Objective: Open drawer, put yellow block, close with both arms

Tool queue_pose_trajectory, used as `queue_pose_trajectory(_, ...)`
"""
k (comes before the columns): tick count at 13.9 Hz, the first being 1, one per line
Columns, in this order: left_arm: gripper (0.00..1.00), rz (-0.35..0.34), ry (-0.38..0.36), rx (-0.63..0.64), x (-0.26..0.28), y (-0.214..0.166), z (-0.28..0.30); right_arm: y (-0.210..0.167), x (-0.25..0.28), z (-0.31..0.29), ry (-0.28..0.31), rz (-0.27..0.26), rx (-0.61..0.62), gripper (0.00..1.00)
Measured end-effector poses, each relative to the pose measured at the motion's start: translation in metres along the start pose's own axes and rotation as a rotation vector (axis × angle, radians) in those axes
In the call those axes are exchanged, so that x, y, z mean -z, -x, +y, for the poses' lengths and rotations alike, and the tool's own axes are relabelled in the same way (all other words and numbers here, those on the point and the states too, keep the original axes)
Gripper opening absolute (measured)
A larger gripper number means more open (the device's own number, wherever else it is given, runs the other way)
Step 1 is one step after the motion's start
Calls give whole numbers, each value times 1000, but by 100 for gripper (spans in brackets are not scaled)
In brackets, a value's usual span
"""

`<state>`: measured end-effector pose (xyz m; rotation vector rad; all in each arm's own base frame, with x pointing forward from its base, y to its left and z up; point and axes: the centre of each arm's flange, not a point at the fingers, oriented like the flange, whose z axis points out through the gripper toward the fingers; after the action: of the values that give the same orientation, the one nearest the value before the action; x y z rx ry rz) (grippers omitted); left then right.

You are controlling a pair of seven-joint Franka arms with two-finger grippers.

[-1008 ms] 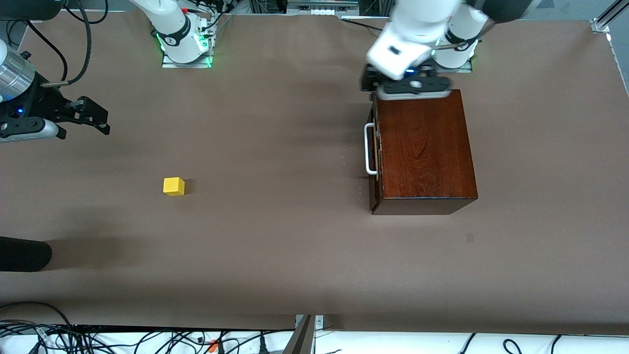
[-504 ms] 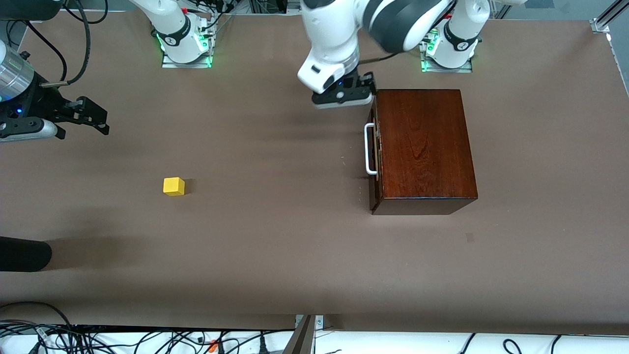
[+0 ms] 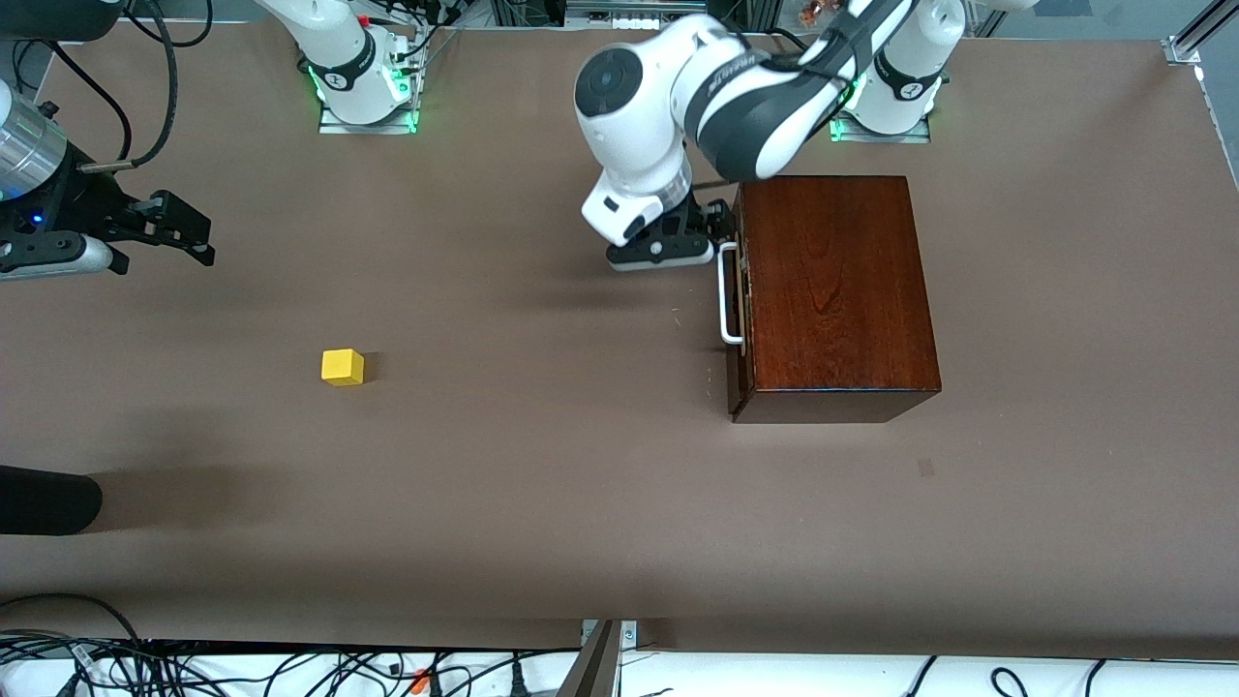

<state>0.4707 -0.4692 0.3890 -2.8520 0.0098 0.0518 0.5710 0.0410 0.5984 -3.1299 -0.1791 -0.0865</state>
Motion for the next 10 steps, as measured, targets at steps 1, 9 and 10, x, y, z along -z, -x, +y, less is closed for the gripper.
queue_pose_trajectory(1,100,-6,-3,0,-12,-5,2,0,0,0,0,0,0,100)
queue_pose_trajectory(9,100,8,-54,-39,-73,-12,5,-1,-2,0,0,-4,1,100)
queue_pose_trajectory(10,100,3,-56,-41,-78,-12,6,-1,-2,0,0,-4,1,100)
